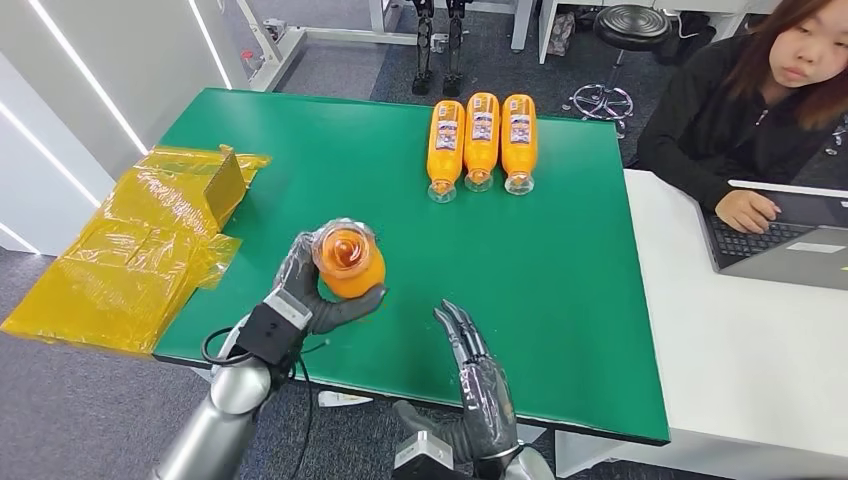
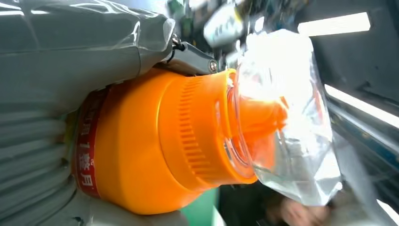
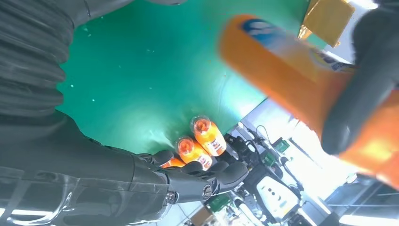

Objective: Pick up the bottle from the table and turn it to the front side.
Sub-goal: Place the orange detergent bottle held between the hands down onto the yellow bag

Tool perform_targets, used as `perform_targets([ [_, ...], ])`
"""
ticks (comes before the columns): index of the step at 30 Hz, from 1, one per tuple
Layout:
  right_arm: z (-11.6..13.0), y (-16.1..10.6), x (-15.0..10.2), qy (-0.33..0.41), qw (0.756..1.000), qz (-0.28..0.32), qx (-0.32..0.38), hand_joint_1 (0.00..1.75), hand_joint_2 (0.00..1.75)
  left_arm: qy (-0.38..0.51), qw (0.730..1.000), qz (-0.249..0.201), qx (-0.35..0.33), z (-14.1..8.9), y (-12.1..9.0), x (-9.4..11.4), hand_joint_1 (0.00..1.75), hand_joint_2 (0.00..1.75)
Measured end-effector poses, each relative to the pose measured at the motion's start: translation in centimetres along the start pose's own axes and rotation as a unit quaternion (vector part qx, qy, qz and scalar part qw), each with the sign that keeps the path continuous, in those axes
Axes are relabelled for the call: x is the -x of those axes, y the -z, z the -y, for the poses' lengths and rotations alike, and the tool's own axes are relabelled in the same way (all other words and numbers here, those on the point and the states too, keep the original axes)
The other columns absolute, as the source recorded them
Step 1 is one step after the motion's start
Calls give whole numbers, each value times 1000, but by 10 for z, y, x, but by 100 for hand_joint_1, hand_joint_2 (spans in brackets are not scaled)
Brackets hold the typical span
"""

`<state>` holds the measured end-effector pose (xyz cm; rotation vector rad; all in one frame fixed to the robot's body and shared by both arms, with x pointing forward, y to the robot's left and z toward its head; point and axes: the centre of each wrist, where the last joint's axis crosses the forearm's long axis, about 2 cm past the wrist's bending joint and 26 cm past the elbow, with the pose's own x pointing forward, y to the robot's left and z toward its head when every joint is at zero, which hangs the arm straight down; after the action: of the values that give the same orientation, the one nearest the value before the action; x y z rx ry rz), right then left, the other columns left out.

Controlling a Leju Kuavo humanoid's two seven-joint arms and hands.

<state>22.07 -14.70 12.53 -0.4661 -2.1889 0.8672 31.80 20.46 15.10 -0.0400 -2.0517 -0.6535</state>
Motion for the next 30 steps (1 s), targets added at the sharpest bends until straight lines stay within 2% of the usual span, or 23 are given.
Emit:
perform_targets([
  [3,-1,-1,1,0,1000,-4,1,0,175,114,993,-6,-5,-20,15,7,175,175],
  [5,-2,-2,2,3,1000,-7,2,0,175,205,979,-15,-5,-35,28,12,175,175],
  [10,-3,0,2,8,1000,-11,3,0,175,374,926,-52,8,-67,60,32,175,175],
  [14,-3,1,3,11,1000,-11,3,0,175,460,879,-119,46,-90,71,54,175,175],
  [18,-1,-4,6,14,1000,-20,0,0,175,509,830,-214,85,-112,64,74,175,175],
  [24,5,-30,16,16,999,-39,-12,0,175,532,758,-357,120,-141,31,99,168,175],
  [30,16,-48,20,9,997,-70,-9,0,175,534,704,-450,128,-163,-2,113,164,175],
])
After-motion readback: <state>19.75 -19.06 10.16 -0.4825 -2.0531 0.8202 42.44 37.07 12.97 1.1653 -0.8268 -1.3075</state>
